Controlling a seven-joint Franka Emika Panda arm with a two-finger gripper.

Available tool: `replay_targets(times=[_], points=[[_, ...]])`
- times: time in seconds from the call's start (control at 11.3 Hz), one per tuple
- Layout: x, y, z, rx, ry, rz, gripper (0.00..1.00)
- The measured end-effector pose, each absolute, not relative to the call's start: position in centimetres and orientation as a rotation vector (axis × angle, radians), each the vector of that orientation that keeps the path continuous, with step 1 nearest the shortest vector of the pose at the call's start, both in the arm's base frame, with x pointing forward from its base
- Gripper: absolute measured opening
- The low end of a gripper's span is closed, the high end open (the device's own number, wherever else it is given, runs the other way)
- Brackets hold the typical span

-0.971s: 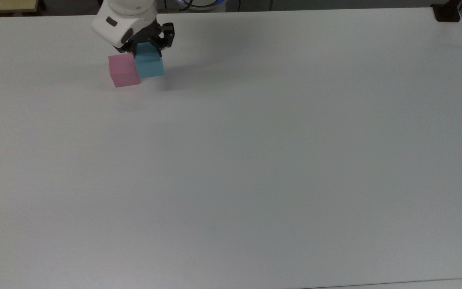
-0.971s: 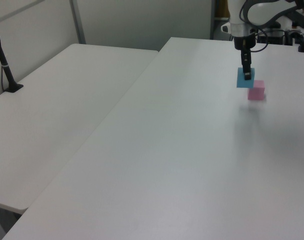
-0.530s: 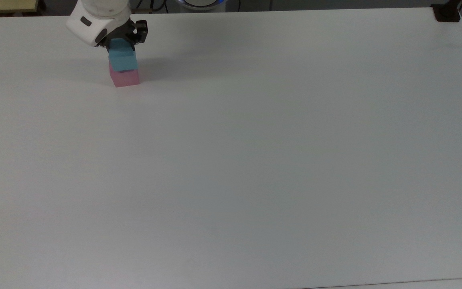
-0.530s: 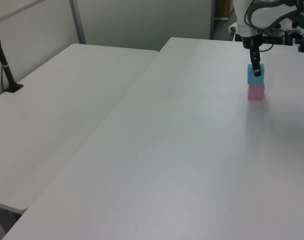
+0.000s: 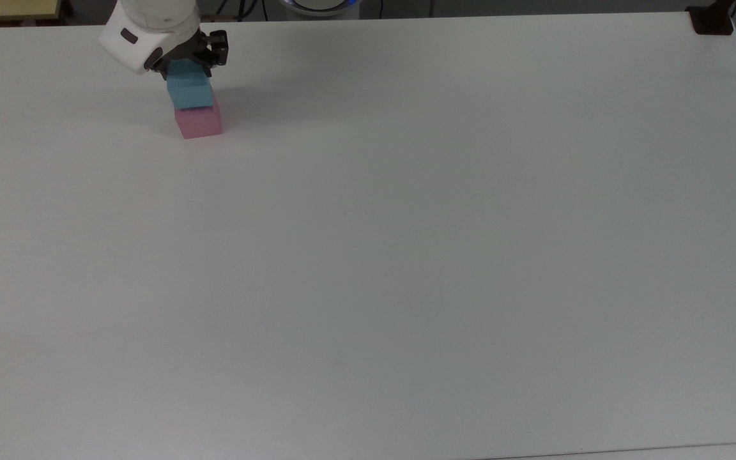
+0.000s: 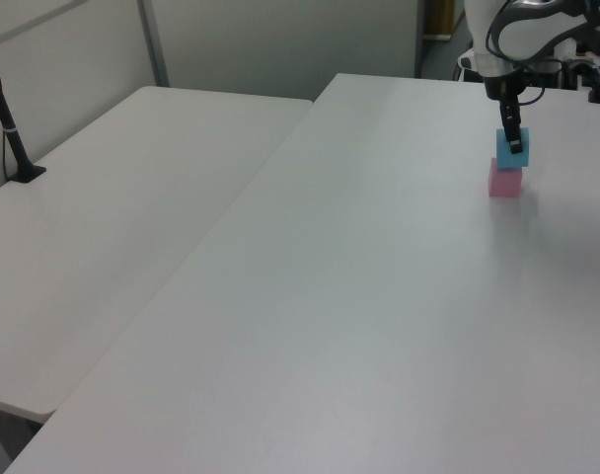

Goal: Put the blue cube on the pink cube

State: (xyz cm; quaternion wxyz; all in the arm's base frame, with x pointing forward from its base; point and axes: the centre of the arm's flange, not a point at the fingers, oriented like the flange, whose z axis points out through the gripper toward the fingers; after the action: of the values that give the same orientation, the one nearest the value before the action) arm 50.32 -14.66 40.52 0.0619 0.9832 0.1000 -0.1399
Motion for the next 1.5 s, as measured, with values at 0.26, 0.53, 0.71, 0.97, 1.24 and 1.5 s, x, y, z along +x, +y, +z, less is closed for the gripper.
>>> replay_targets(times=[0.26,0.53,0.71,0.97,1.24,1.5], points=[[50.2,-15.2,40.5,2.975,0.287,-0.425,0.89],[50.1,-16.1,41.3,2.977,0.258,-0.403,1.0],[49.7,-16.5,44.8,2.975,0.222,-0.408,1.0],[49.0,-15.5,52.8,3.047,0.113,-0.293,1.0],[50.1,-13.6,58.3,3.146,-0.116,-0.094,1.0],[51.3,-10.5,62.3,3.154,-0.217,0.031,1.0]])
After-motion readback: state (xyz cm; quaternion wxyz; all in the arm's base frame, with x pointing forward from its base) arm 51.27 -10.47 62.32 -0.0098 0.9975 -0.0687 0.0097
